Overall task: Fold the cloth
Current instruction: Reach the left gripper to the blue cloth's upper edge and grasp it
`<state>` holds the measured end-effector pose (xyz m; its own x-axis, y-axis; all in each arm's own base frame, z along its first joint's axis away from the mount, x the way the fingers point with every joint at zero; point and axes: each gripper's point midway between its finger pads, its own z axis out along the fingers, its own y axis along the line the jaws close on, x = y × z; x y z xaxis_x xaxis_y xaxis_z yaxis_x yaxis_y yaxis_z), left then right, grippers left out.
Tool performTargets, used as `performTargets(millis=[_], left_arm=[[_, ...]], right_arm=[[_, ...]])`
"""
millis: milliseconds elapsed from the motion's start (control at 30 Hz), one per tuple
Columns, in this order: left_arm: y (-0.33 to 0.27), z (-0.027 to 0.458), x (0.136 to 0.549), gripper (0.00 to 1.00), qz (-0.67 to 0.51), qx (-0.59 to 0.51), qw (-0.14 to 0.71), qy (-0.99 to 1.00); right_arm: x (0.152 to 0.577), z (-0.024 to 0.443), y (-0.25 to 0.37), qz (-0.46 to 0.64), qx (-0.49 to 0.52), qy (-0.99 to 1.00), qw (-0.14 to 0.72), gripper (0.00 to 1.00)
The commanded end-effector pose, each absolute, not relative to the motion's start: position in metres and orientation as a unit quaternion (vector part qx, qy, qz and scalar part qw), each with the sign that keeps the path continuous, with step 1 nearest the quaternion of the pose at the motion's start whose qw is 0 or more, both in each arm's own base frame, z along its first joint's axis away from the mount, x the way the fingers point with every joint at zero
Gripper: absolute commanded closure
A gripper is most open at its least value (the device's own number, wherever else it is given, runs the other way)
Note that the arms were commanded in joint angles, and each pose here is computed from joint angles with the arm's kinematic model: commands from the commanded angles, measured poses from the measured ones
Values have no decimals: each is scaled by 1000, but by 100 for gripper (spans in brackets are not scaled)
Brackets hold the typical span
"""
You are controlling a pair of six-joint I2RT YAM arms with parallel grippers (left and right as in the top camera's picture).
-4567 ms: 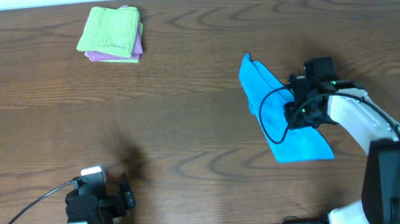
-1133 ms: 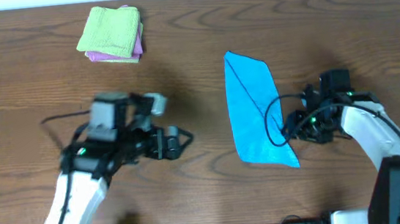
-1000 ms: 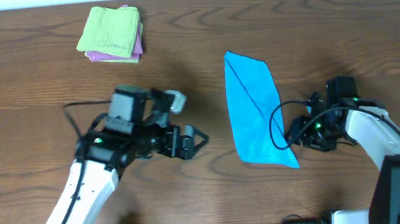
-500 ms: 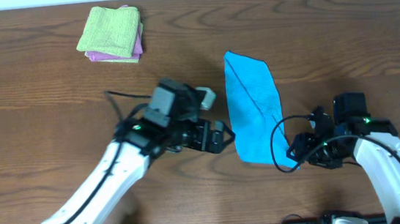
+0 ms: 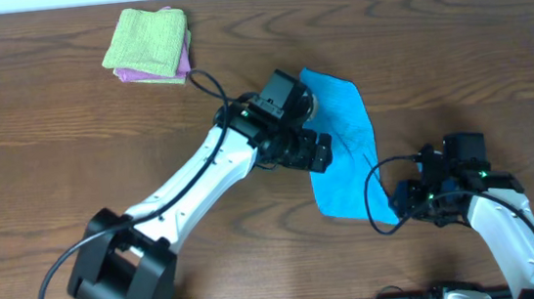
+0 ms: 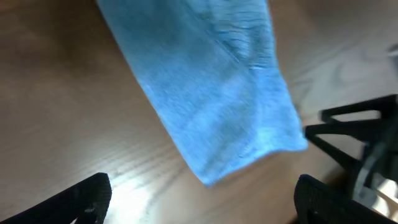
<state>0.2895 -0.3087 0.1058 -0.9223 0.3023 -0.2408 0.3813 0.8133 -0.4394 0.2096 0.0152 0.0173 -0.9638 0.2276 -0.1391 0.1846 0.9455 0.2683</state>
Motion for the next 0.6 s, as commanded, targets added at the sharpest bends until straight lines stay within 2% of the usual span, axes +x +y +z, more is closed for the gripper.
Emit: performTargets(millis=[0,267,567], left_arm=[[-312,92,301,5,-220,191,81,953],[-344,74,284,5,-243,201,21,949],[-371,77,278,5,-258,224,28,939]], right_arm=[[216,17,8,107,111,983,101,47],[218,18,10,114,109,982,106,46],[220,18,9,111,109,982,110,47]])
